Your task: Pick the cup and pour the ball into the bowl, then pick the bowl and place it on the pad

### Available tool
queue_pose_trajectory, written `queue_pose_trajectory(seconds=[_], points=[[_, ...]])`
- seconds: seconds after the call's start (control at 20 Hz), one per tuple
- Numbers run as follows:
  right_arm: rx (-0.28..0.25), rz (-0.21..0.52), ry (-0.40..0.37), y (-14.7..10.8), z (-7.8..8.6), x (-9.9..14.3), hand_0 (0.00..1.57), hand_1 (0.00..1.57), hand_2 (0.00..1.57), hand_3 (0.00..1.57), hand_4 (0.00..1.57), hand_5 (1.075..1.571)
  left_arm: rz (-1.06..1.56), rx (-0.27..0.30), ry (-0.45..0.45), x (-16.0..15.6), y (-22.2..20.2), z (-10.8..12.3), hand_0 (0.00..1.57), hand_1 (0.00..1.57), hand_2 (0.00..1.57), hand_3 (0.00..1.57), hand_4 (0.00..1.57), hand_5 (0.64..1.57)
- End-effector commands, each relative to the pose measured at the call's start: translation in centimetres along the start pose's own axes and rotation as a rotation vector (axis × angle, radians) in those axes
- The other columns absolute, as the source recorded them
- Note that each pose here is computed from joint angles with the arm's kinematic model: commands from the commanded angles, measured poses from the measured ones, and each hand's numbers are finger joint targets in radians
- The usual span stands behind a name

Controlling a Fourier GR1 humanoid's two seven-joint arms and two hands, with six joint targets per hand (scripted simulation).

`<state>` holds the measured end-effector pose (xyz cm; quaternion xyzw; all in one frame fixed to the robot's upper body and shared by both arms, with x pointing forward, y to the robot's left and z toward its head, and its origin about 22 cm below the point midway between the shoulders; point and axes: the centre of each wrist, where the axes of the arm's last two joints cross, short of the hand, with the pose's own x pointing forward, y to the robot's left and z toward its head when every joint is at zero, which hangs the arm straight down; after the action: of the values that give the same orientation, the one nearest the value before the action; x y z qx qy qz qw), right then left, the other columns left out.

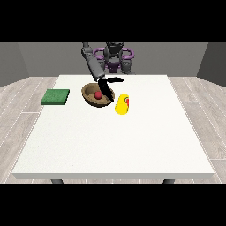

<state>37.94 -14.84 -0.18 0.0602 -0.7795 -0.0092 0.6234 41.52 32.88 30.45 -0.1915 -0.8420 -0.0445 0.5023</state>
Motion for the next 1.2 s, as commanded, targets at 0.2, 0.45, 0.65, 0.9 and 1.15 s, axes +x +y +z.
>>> queue_pose_trajectory(seconds=[0.2, 0.45, 0.65, 0.9, 1.15], points=[[-0.055, -0.028, -0.013, -2.4, 0.2, -1.4, 0.0, 0.0, 0.0, 0.0, 0.0, 1.569, 0.011, -0.083, -0.039, 1.6, -2.4, -0.8, 0.0, 0.0, 0.0, 0.0, 0.09, 1.568], [-0.063, -0.021, -0.016, -1.6, -0.5, -0.9, 0.0, 0.0, 0.0, 0.0, 0.0, 1.567, 0.008, -0.087, -0.072, 4.0, -2.9, -1.3, 0.0, 0.0, 0.0, 0.0, 0.0, 1.568], [-0.14, -0.221, 0.151, -2.7, 2.0, -3.0, 0.7, 0.7, 0.0, 0.0, 0.69, 1.482, 0.015, -0.101, -0.119, 5.3, -3.2, -1.6, 0.0, 0.0, 0.0, 0.0, 0.0, 1.57], [-0.164, 0.026, 0.184, -3.0, 1.7, -2.8, 1.57, 1.57, 1.57, 1.16, 0.98, 1.57, 0.031, -0.133, -0.124, 6.6, -4.6, -2.6, 0.0, 0.0, 0.0, 0.0, 0.0, 1.571], [-0.2, 0.124, 0.248, -4.9, 1.0, -1.1, 1.57, 1.57, 1.57, 1.56, 1.05, 1.569, 0.042, -0.067, -0.045, 4.4, -1.3, -0.9, 0.0, 0.0, 0.0, 0.0, 0.0, 1.571]])
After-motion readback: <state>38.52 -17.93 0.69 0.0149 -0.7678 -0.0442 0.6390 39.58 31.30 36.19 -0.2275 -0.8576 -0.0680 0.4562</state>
